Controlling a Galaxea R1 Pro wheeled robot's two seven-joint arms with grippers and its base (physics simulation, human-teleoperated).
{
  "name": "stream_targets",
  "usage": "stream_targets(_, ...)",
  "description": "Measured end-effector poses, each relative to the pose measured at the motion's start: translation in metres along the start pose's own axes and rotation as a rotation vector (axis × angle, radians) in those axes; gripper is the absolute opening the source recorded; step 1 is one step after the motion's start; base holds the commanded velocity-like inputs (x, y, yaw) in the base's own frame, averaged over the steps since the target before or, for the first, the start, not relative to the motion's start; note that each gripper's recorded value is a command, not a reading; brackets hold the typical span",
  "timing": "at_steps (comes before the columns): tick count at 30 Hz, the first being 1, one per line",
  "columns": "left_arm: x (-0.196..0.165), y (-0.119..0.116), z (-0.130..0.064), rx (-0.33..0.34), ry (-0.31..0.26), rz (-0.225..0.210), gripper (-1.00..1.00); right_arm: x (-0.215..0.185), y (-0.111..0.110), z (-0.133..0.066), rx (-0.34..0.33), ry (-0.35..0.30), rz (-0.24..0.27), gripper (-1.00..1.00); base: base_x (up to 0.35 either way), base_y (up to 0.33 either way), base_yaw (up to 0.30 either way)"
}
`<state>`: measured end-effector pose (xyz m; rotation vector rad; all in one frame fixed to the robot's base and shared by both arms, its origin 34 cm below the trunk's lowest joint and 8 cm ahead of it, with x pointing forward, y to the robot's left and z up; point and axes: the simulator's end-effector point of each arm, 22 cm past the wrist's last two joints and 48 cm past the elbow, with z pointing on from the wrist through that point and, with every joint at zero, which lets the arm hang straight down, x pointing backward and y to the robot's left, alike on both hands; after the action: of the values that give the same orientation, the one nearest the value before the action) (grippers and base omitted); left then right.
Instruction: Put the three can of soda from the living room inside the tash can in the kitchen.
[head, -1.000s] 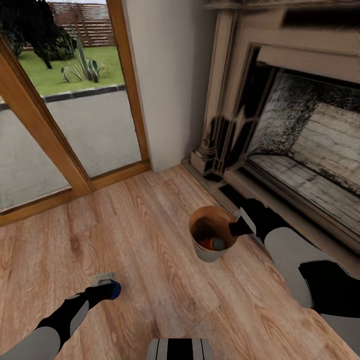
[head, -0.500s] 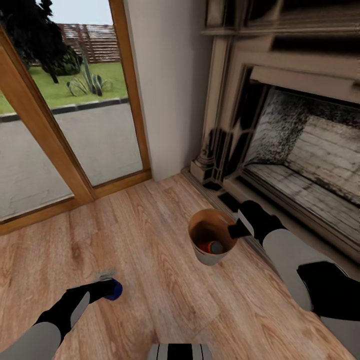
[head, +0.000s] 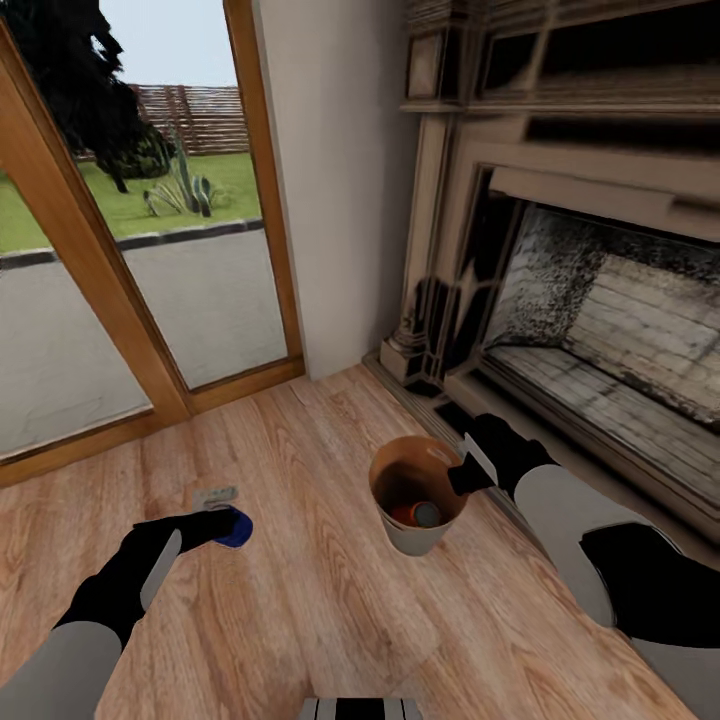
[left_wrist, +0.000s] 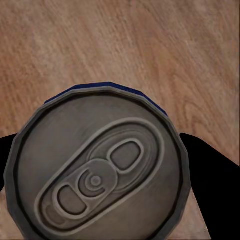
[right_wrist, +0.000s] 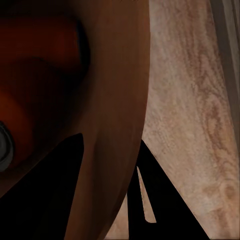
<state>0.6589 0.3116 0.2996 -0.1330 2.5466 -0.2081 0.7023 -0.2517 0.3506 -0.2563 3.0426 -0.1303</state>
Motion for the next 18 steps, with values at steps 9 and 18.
stream_targets(9, -0.048, -0.019, -0.035, 0.026, -0.042, 0.019, -1.00, -0.001, 0.015, -0.018, 0.011, -0.018, -0.022, -1.00, 0.000, 0.000, 0.000)
stream_targets(18, -0.083, -0.034, -0.076, 0.046, -0.053, 0.036, -1.00, -0.002, 0.028, -0.036, 0.060, -0.042, -0.069, -1.00, 0.000, 0.000, 0.000)
